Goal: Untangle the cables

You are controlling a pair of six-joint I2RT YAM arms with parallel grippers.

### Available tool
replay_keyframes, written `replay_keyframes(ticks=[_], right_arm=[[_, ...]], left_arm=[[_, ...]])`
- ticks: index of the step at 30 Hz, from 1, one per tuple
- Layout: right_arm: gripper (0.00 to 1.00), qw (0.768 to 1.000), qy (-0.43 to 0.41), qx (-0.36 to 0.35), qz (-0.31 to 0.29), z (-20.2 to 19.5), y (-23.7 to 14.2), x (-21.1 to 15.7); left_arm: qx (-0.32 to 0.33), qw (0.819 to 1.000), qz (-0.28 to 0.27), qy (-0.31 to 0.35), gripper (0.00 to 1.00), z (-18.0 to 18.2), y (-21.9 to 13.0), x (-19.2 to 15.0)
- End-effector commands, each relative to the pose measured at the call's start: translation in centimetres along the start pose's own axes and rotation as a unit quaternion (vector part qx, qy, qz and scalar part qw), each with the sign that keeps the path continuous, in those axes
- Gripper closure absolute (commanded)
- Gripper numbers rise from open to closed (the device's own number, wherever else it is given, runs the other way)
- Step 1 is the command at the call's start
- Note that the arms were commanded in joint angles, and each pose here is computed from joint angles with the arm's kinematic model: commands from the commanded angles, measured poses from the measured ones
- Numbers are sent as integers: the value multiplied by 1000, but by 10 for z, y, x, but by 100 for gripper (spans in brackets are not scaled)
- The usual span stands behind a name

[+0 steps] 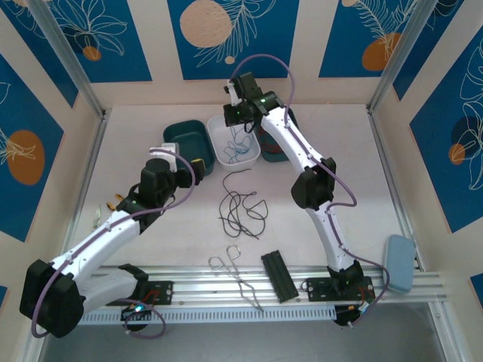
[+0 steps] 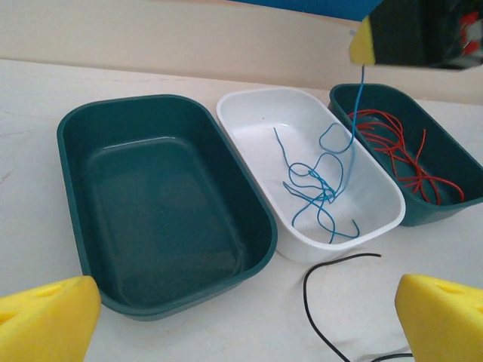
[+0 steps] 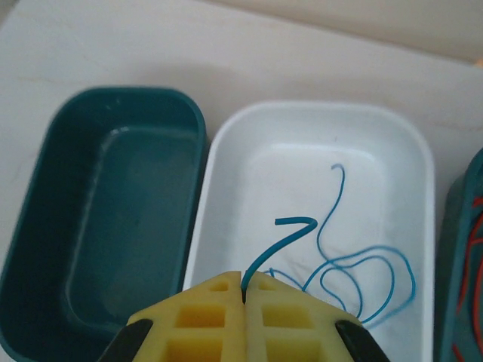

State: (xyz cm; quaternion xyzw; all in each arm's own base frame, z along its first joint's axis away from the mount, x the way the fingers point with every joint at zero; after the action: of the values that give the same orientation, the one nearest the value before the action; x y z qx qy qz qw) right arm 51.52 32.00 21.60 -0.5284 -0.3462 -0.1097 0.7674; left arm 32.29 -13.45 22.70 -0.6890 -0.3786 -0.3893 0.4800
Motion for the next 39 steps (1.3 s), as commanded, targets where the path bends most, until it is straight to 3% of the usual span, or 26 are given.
replay_keyframes(ticks=[1,15,20,24,29,39], right_arm=[[100,999,22,29,38,3,18,-20],[98,994,57,21,87,-18,87,-63],[72,995,62,10,80,-23,85,-58],[56,995,65,6,80,-26,71,-52],[44,997,49,7,58,-16,38,-34],[33,998,58,-19,15,-5,-47,-9]], left_arm=[[-1,1000,5,-11,0,3,-4,-3],[6,1000,29,-12,0,6,-4,-12],[10,999,38,-18,0,7,-6,-13],[18,998,52,-23,0,8,-9,-13],[19,997,66,-34,0,7,-10,-13],[5,992,116,-54,0,-2,-7,-22]])
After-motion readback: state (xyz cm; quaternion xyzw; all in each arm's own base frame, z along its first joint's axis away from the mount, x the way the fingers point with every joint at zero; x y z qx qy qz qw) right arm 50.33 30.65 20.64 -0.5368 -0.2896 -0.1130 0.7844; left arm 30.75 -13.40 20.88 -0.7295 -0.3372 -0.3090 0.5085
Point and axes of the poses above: each hand's point on the last joint's axis, 136 mm out from that joint toward the fingers, its own y axis out along the fingers, its own z axis along the line the jaws close on, x = y × z, the point moved 2 cm from there along -y, back along the fingers
